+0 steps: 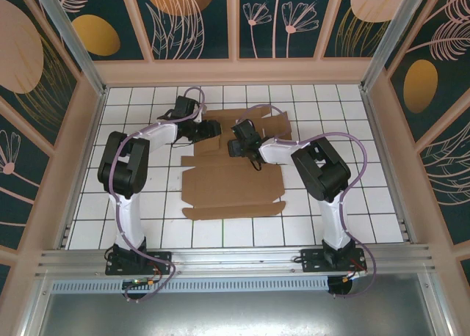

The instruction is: Fold the paper box

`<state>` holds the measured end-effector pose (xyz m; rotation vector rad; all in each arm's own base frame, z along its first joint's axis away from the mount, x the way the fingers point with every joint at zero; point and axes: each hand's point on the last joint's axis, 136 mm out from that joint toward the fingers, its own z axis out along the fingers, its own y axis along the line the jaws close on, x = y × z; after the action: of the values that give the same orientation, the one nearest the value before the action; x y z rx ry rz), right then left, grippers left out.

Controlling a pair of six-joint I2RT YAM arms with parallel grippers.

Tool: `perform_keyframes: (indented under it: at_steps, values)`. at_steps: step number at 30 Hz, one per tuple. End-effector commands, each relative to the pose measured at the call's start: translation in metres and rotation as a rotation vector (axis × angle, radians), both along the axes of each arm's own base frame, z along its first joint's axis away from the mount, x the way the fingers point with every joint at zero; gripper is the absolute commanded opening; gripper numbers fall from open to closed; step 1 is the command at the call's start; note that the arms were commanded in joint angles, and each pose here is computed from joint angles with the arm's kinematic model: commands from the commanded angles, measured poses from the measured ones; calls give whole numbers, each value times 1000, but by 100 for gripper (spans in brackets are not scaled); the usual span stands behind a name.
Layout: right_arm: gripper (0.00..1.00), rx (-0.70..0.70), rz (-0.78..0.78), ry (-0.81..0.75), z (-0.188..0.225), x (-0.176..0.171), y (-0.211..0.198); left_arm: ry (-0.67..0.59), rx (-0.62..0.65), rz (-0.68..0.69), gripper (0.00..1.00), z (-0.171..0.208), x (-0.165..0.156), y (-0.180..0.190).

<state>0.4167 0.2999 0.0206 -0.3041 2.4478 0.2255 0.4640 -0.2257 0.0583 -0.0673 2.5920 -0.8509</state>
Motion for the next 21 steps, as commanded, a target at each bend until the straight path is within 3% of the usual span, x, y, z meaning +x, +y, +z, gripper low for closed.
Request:
perform_keyframes:
  at_steps: [1,12,16,21]
  values:
    - [70,-135,4,312,-76,-70,-31,20,67,-5,63,-3,-2,6]
    - [70,-140,3,301,-74,-71,-34,-20,284,126,67,19,3,78]
    - [70,-143,4,298,-74,-70,-35,-33,299,158,66,25,0,91]
    - [69,-146,9,300,-75,-72,-36,-100,225,197,69,54,4,95]
